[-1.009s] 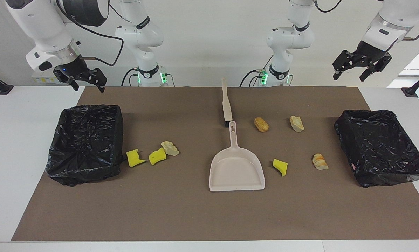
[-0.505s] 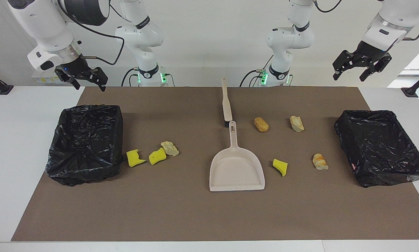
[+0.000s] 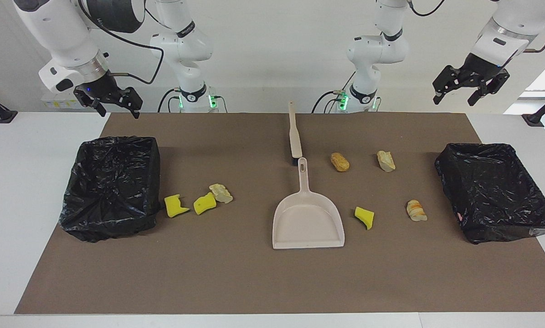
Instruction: Sweep and dump trash in bin
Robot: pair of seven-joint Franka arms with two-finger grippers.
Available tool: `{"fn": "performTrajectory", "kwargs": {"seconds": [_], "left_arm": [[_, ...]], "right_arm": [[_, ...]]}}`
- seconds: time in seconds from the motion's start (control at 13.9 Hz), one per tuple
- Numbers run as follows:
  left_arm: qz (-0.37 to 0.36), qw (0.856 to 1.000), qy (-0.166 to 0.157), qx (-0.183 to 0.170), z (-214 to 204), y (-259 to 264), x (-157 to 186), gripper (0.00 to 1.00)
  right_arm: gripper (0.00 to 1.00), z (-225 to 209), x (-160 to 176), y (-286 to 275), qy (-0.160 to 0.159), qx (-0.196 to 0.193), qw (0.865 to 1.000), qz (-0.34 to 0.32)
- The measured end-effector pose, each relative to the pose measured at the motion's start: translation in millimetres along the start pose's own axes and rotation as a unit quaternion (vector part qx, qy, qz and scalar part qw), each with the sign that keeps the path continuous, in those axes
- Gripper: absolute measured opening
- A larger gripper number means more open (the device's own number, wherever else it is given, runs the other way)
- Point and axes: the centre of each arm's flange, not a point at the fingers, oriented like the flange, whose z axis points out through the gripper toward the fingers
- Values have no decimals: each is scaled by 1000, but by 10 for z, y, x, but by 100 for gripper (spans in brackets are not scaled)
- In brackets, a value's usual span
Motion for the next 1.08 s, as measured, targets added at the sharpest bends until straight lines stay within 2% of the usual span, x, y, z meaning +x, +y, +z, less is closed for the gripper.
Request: {"fn": "performTrajectory", "kwargs": {"seconds": [0.72,1.08], "left_arm": [[0,1000,0,0,0,0,0,100],[0,1000,0,0,0,0,0,100]], "right_arm": [[100,7,-1,54,0,1,1000,5],[100,76,15,62,11,1,1000,5]]}}
